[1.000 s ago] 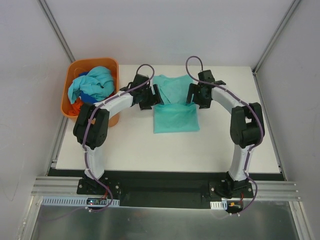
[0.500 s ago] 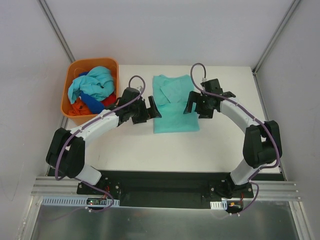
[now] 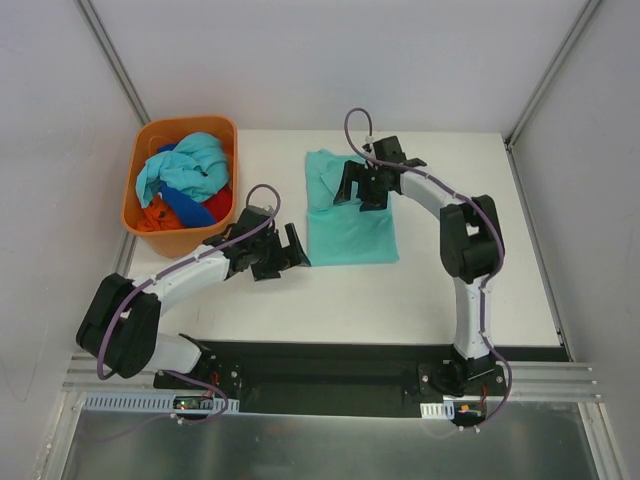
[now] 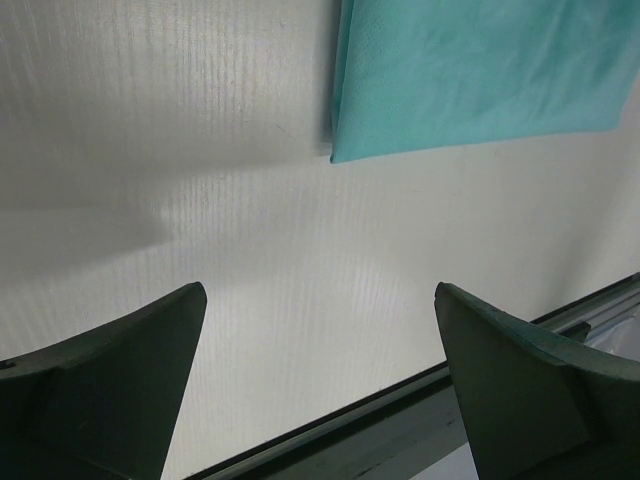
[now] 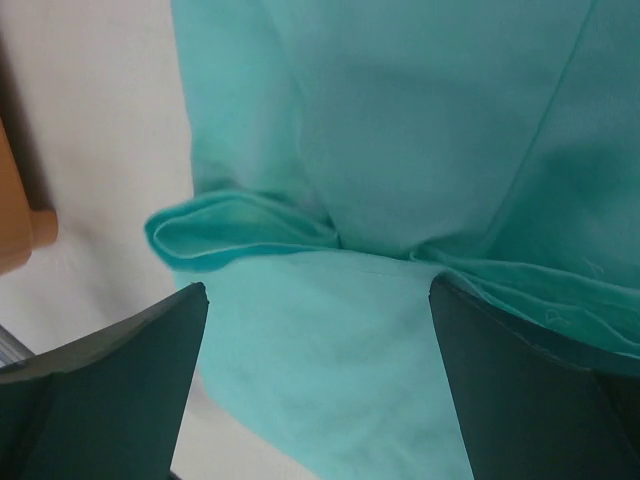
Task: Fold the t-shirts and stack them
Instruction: Fold the folded rectangular tshirt in 1/3 of the way, then grab one side of the 2/3 rectangular tshirt with both arms
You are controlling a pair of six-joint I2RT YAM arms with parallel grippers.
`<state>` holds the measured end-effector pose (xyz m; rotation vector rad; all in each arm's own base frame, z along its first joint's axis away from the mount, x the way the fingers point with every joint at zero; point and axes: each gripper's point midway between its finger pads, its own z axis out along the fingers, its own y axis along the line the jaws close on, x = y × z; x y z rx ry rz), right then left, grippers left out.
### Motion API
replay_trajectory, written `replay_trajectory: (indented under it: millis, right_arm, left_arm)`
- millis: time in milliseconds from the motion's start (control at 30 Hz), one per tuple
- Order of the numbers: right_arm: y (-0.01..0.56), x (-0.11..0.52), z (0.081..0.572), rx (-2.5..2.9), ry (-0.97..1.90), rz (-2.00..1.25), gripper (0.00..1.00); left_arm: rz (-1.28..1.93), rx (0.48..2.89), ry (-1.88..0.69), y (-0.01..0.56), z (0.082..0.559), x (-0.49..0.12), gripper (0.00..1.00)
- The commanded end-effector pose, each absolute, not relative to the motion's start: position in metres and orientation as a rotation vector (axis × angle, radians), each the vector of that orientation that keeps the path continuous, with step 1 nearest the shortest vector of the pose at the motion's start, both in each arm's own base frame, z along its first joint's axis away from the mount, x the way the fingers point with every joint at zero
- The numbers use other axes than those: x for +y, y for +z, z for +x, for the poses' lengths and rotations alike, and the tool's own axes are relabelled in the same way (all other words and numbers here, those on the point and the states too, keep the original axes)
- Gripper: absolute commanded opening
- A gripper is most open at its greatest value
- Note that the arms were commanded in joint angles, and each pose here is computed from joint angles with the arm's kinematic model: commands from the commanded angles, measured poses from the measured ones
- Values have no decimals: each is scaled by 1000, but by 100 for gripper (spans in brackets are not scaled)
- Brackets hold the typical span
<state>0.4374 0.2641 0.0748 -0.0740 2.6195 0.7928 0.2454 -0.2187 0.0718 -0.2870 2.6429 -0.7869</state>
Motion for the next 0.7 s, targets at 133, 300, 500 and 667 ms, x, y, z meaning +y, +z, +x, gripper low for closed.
replay_trajectory:
  millis: [133,300,500,667]
  right_arm:
    - [69,274,480,2600,810,-41,98]
    - [126,272,464,2512,861,-107,97]
    - [173,228,418,2442,711,-35,97]
    - [140,171,359,2532,617,135,97]
  left_arm:
    - [-325,2618,-803,76,246,-219,99]
    - [-322,2600,-797,81,253,-221,99]
    - [-305,2569,-782,88,276,-233,95]
    - [-290,2595,-777,78,298,-249,74]
